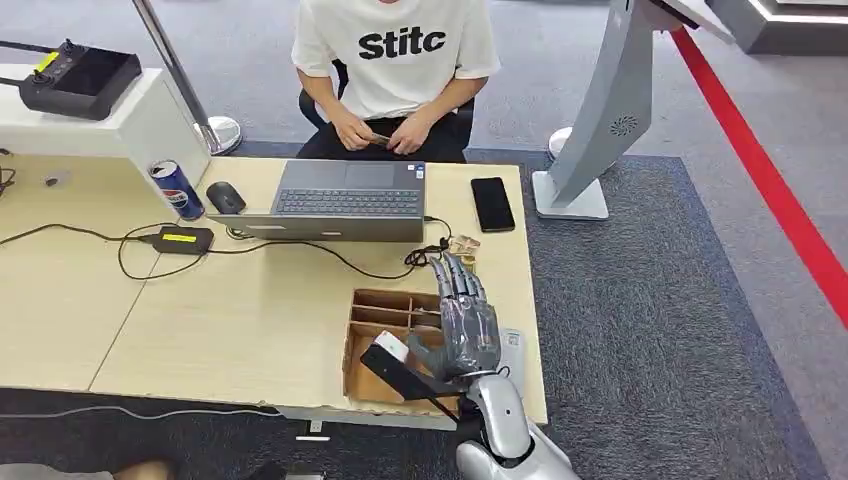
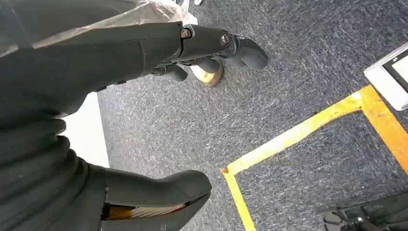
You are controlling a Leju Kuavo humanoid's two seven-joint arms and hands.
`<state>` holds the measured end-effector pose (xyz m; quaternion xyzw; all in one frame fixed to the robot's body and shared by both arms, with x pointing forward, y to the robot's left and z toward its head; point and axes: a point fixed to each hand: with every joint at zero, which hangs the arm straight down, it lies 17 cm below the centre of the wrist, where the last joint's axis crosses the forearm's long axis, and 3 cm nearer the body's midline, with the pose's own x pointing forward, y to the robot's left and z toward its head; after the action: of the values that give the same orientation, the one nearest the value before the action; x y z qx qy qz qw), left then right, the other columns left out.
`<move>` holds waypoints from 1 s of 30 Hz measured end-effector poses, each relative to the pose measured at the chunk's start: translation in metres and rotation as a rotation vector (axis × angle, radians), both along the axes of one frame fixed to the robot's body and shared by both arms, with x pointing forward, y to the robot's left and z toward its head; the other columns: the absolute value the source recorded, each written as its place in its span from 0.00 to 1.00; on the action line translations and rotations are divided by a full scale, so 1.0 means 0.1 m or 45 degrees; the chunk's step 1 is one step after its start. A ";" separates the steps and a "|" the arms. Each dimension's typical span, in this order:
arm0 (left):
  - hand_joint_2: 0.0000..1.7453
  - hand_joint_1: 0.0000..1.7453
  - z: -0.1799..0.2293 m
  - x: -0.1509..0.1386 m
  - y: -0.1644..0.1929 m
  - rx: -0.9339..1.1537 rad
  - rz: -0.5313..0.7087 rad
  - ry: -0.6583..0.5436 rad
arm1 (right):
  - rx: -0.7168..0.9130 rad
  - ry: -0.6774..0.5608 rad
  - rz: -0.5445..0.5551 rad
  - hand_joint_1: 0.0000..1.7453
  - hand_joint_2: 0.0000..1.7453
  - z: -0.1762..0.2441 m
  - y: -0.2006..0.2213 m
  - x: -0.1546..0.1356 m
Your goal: Pass the card to the sensor for recognition and then transmit it.
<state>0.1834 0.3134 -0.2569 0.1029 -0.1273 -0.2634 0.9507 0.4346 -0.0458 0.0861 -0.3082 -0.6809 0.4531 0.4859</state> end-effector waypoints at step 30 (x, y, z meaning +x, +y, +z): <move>1.00 0.00 0.00 0.00 0.00 -0.001 -0.001 0.000 | 0.007 0.008 -0.002 0.21 1.00 -0.01 0.00 0.00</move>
<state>0.1834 0.3132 -0.2569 0.1026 -0.1274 -0.2639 0.9506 0.4347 -0.0460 0.0855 -0.3060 -0.6804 0.4518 0.4892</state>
